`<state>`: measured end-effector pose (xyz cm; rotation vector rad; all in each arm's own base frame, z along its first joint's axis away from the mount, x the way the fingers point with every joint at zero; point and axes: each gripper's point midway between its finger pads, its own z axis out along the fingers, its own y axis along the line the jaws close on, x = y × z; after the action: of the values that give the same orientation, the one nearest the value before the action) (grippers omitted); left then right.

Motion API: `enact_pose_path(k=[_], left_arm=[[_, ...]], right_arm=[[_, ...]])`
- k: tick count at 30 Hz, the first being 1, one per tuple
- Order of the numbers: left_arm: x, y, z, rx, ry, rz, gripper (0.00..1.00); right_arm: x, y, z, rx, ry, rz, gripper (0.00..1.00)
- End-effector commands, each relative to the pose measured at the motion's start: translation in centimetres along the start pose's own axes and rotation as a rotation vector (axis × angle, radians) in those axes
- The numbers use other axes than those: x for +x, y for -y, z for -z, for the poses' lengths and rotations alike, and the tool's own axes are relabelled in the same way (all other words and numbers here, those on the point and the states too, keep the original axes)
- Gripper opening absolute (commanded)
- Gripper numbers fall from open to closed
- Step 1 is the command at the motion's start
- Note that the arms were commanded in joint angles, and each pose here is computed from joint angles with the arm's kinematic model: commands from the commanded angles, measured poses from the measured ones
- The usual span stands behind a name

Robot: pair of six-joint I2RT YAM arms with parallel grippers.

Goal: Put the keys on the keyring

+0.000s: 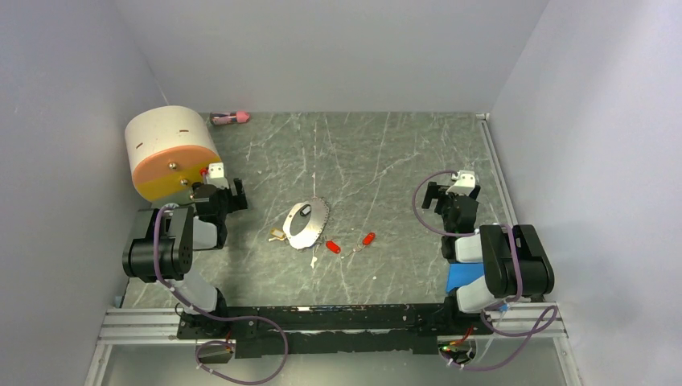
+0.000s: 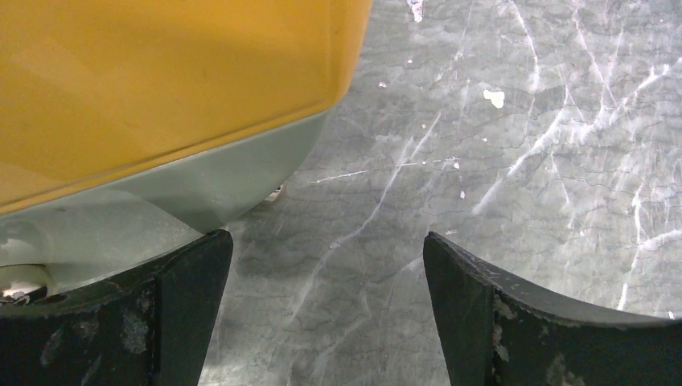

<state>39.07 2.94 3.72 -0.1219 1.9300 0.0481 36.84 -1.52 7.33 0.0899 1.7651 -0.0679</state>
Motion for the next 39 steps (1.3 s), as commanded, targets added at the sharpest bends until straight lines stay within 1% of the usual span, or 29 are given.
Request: enact_pose_path(k=[1,2,3,4,5,7,8,9,12,13,14,16,17,19,20,22,23,24,26,29,32,35,38,39], left_arm=[[-2.3,0.2,-0.2,0.018,0.070,-0.043,0.94],[-2.8,0.6,0.2,0.030,0.060,-0.051,0.94],[-3.5,1.2,0.9,0.043,0.024,-0.052,0.94],[-4.7,1.5,1.7,0.047,-0.009,-0.016,0.94],[-6.5,2.1,2.7,0.063,-0.018,0.044,0.94],[-9.7,4.2,5.2,0.166,0.007,0.123,0.94],[-11.7,5.5,7.1,0.238,0.047,0.164,0.94],[-12.9,6.2,8.6,0.274,0.072,0.205,0.94],[-14.5,7.6,12.4,0.356,0.113,0.295,0.94],[-14.6,8.0,13.5,0.385,0.111,0.312,0.94],[-14.8,8.4,14.6,0.408,0.114,0.327,0.94],[-14.9,8.6,16.1,0.421,0.112,0.370,0.94],[-14.4,8.5,16.6,0.411,0.085,0.410,0.94],[-13.1,8.2,17.1,0.364,0.021,0.512,0.95],[-12.0,8.0,17.2,0.328,-0.034,0.571,0.95],[-10.4,8.2,17.4,0.308,-0.123,0.635,0.95],[-9.9,9.3,17.9,0.368,-0.172,0.630,0.95],[-9.2,10.2,18.1,0.414,-0.225,0.625,0.93],[-8.6,11.5,18.5,0.494,-0.285,0.630,0.80],[-7.9,12.8,18.9,0.572,-0.347,0.653,0.72],[-7.7,13.3,19.0,0.599,-0.378,0.647,0.68],[-7.1,13.5,18.7,0.575,-0.422,0.636,0.66],[-6.2,14.6,18.4,0.570,-0.480,0.592,0.65],[-5.8,15.1,18.2,0.567,-0.503,0.574,0.64]], right_arm=[[-2.2,-0.1,-0.6,-0.002,0.065,-0.002,0.99],[-2.4,0.2,-0.4,0.013,0.078,0.001,0.99],[-2.8,0.3,-0.3,0.018,0.089,0.003,0.99],[-3.2,0.4,-0.3,0.026,0.085,0.000,0.99],[-4.0,0.4,-0.3,0.029,0.070,-0.001,0.99],[-6.1,-0.3,-0.1,-0.001,0.032,-0.024,0.99],[-8.2,-0.4,0.3,-0.001,0.048,-0.076,0.99],[-9.1,-0.6,0.6,0.004,0.035,-0.130,0.99],[-11.3,-0.6,2.0,0.015,0.033,-0.226,0.99],[-11.5,0.4,2.6,0.084,0.029,-0.279,0.99],[-10.5,1.3,3.4,0.159,-0.019,-0.346,0.99],[-10.1,2.3,4.7,0.247,-0.047,-0.449,0.99],[-10.1,2.1,5.2,0.241,-0.055,-0.470,0.99],[-9.9,1.2,5.9,0.179,-0.073,-0.458,0.99],[-9.8,0.8,6.2,0.159,-0.079,-0.465,0.99],[-8.3,0.7,6.8,0.174,-0.123,-0.509,0.99],[-7.7,0.6,7.0,0.182,-0.139,-0.528,0.99],[-7.1,0.2,7.2,0.166,-0.160,-0.540,0.99],[-6.2,-0.7,7.5,0.117,-0.190,-0.547,0.99],[-5.2,-2.1,7.9,0.033,-0.216,-0.539,0.99],[-4.2,-3.8,8.5,-0.073,-0.257,-0.516,0.99],[-3.3,-5.9,9.1,-0.179,-0.327,-0.529,0.99],[-2.2,-7.7,9.7,-0.276,-0.382,-0.560,0.99],[-2.2,-8.3,9.7,-0.313,-0.381,-0.564,0.99]])
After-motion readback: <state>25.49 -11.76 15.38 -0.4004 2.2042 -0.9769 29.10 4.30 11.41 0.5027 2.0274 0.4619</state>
